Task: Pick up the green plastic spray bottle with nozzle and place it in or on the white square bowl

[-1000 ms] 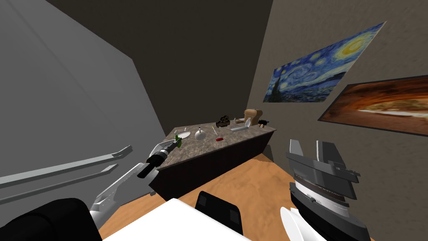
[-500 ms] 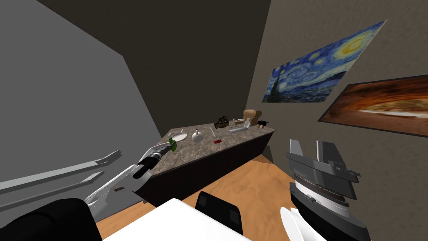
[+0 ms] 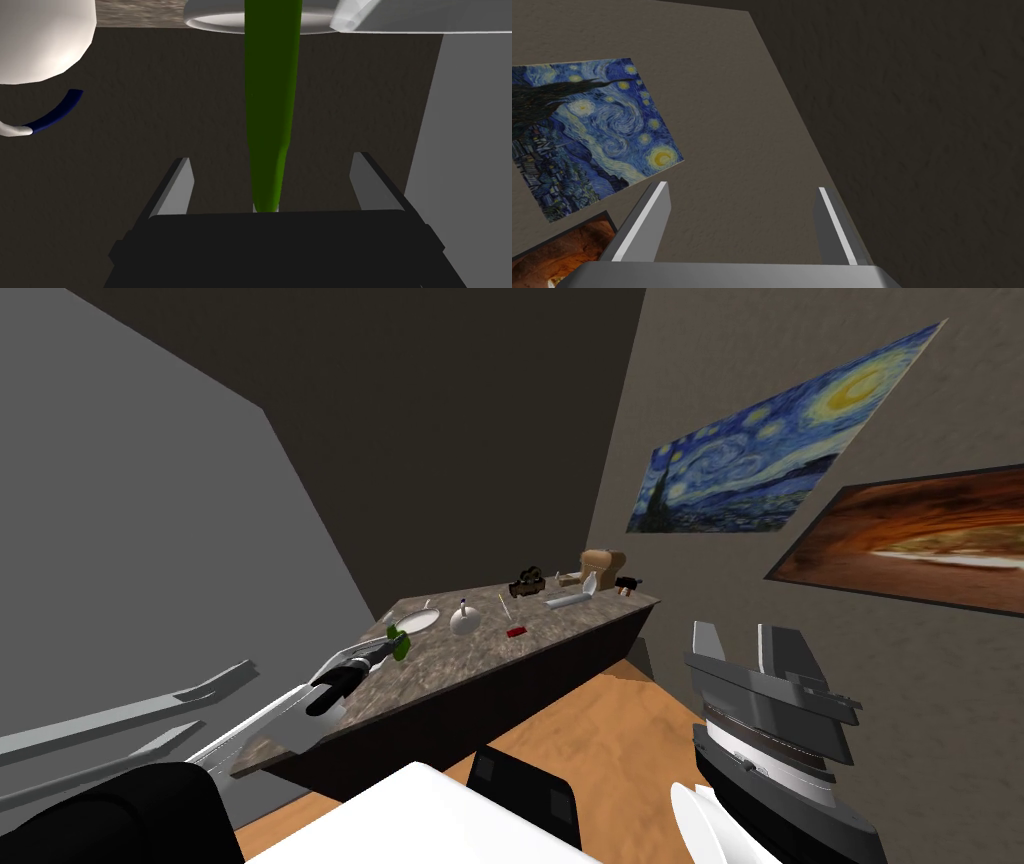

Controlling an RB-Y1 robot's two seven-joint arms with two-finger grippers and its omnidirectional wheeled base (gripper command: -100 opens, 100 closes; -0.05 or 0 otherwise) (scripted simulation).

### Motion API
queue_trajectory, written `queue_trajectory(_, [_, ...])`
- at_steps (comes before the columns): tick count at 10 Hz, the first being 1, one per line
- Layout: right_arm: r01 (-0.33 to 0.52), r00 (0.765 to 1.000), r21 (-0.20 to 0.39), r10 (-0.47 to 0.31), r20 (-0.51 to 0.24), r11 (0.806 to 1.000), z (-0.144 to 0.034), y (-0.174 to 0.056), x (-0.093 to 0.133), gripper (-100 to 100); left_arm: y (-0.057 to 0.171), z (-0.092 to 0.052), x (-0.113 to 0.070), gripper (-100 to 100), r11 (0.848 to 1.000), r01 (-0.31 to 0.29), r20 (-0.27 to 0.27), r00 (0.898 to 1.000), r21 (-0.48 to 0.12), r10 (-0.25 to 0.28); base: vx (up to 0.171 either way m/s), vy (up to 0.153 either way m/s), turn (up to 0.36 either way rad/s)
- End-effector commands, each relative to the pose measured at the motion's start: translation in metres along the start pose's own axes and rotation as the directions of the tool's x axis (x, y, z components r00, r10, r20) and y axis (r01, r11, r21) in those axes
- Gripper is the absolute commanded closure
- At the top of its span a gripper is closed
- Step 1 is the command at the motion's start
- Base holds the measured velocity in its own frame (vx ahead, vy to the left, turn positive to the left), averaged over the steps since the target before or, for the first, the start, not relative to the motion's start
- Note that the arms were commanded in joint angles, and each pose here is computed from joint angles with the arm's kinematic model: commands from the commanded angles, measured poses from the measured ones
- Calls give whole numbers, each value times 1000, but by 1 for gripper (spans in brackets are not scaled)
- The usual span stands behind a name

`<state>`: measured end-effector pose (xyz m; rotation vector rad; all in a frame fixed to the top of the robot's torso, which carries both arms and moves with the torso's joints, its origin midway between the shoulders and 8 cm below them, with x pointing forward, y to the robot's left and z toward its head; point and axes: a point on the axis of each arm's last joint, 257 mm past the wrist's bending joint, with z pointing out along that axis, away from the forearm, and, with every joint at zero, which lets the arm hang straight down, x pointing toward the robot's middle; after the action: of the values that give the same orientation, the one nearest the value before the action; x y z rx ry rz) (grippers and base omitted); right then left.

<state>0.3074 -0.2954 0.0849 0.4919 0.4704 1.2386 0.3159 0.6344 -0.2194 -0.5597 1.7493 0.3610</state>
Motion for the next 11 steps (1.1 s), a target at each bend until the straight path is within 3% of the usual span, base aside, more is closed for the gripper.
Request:
queue_trajectory(1, [0, 1000, 0, 0, 0, 1000, 0, 0, 0, 0, 0, 0, 0, -100, 1000, 0, 0, 1000, 0, 0, 38, -6, -1])
queue_trajectory(2, [0, 1000, 0, 0, 0, 1000, 0, 0, 0, 0, 2, 0, 1, 0, 1000, -3, -1, 1000, -4, 3, 8, -1, 0])
queue_trajectory(3, [0, 1000, 0, 0, 0, 1000, 0, 0, 0, 0, 2, 0, 0, -100, 1000, -3, -1, 1000, -3, 3, 0, 0, 0])
queue_trajectory(4, [0, 1000, 0, 0, 0, 1000, 0, 0, 0, 0, 2, 0, 0, 100, 1000, -3, -1, 1000, -3, 3, 0, 0, 0])
queue_trajectory(8, [0, 1000, 0, 0, 0, 1000, 0, 0, 0, 0, 0, 0, -1, 100, 1000, -9, 2, 1000, 1, 9, 0, 0, -3])
queue_trajectory(9, [0, 1000, 0, 0, 0, 1000, 0, 0, 0, 0, 0, 0, -1, 0, 1000, -10, 1, 1000, 2, 10, 0, 0, 0])
queue_trajectory(10, [0, 1000, 0, 0, 0, 1000, 0, 0, 0, 0, -1, 1, -2, 100, 1000, -11, 4, 1000, 4, 11, 0, 0, 0])
queue_trajectory(11, [0, 1000, 0, 0, 0, 1000, 0, 0, 0, 0, -1, 1, -2, 0, 1000, -11, 4, 1000, 4, 11, 0, 0, 0])
